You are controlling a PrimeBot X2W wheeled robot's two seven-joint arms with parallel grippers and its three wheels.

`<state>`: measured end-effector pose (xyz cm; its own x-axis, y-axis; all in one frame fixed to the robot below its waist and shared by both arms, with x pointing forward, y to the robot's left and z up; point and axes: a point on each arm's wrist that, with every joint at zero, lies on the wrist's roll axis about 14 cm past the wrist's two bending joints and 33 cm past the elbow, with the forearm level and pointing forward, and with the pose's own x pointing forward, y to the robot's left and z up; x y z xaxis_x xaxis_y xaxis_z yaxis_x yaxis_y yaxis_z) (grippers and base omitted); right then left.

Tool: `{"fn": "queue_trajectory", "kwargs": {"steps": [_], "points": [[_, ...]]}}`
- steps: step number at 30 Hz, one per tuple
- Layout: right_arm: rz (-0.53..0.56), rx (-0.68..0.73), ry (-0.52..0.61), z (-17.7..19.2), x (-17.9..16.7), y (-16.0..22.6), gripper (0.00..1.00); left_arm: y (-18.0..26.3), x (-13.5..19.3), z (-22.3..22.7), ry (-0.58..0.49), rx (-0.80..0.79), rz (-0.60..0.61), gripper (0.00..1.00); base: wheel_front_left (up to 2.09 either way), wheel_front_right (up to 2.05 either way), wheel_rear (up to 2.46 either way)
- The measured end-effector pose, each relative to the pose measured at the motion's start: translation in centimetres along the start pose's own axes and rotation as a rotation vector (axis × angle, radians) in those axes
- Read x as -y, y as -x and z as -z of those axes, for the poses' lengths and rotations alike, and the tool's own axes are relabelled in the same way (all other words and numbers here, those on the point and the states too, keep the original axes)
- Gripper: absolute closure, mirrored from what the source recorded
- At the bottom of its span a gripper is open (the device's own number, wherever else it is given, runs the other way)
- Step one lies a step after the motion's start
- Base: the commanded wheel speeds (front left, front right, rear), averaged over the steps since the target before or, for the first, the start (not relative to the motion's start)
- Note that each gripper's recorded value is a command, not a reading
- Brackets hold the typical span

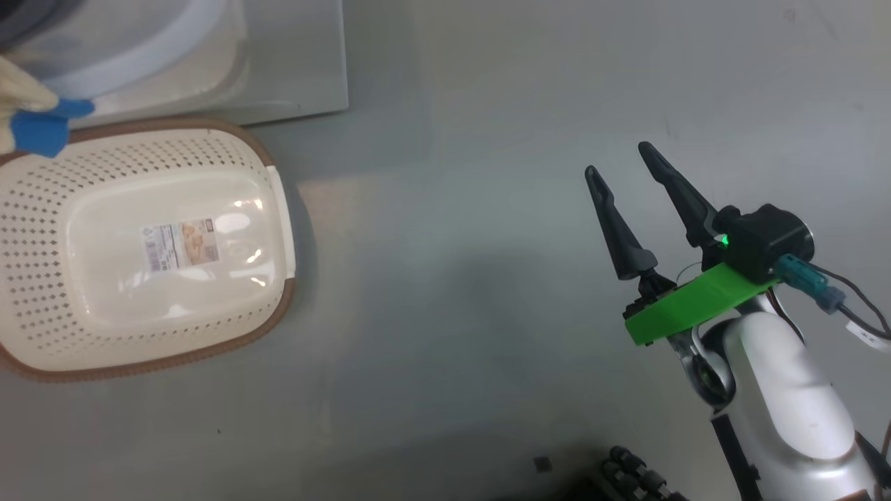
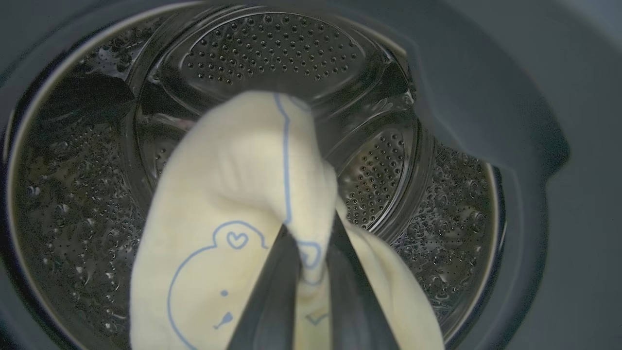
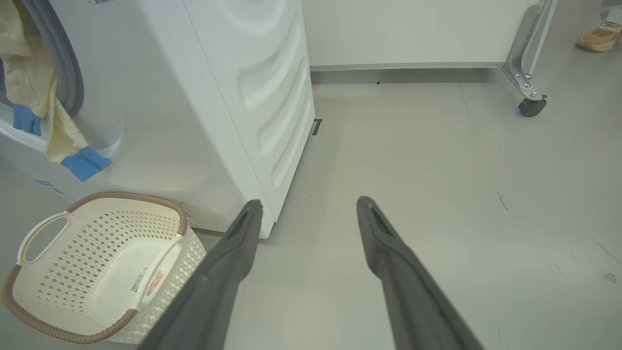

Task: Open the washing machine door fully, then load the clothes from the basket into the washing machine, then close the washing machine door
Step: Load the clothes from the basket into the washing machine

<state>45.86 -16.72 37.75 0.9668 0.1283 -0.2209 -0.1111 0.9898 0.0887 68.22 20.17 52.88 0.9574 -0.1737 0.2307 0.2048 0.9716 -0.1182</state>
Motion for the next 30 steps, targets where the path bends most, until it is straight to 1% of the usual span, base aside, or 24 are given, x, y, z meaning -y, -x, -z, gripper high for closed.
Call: {"fn": "queue_trajectory", "kwargs": {"steps": [1,5,10,13,16,19,23,25,30], "points": [[0.004,-0.013,-0.002,0.6,0.2,-0.2,0.00,-0.8,-0.1,0.4,0.003,-0.001,0.003,1.00,0.00,0.00,0.00],[0.021,-0.059,-0.017,2.8,0.9,-0.8,0.00,-3.5,-0.3,2.4,-0.045,-0.023,0.042,1.00,0.00,0.00,0.00],[0.025,-0.110,-0.018,5.1,1.3,-1.4,0.00,-5.9,-1.3,5.2,-0.033,-0.046,0.030,1.00,0.00,0.00,0.00],[0.024,-0.120,-0.029,5.7,1.4,-1.8,0.00,-7.5,-2.3,4.6,-0.051,-0.001,0.012,1.00,0.00,0.00,0.00],[0.030,-0.132,-0.035,6.3,1.6,-1.8,0.00,-9.2,-3.1,2.9,-0.037,0.072,-0.015,1.00,0.00,0.00,0.00],[0.029,-0.149,-0.041,7.0,1.6,-1.7,0.00,-10.0,-3.6,2.8,-0.025,0.094,-0.034,1.00,0.00,0.00,0.00],[0.015,-0.159,-0.045,7.6,1.2,-2.0,0.00,-9.8,-3.1,6.4,-0.046,0.009,-0.019,1.00,0.00,0.00,0.00],[0.012,-0.149,-0.048,7.5,1.3,-2.6,0.00,-9.2,-2.2,11.6,-0.069,-0.123,0.001,1.00,0.00,0.00,0.00],[0.015,-0.158,-0.047,7.8,1.5,-2.5,0.00,-9.6,-2.7,13.2,-0.090,-0.182,-0.017,1.00,0.00,0.00,0.00]]}}
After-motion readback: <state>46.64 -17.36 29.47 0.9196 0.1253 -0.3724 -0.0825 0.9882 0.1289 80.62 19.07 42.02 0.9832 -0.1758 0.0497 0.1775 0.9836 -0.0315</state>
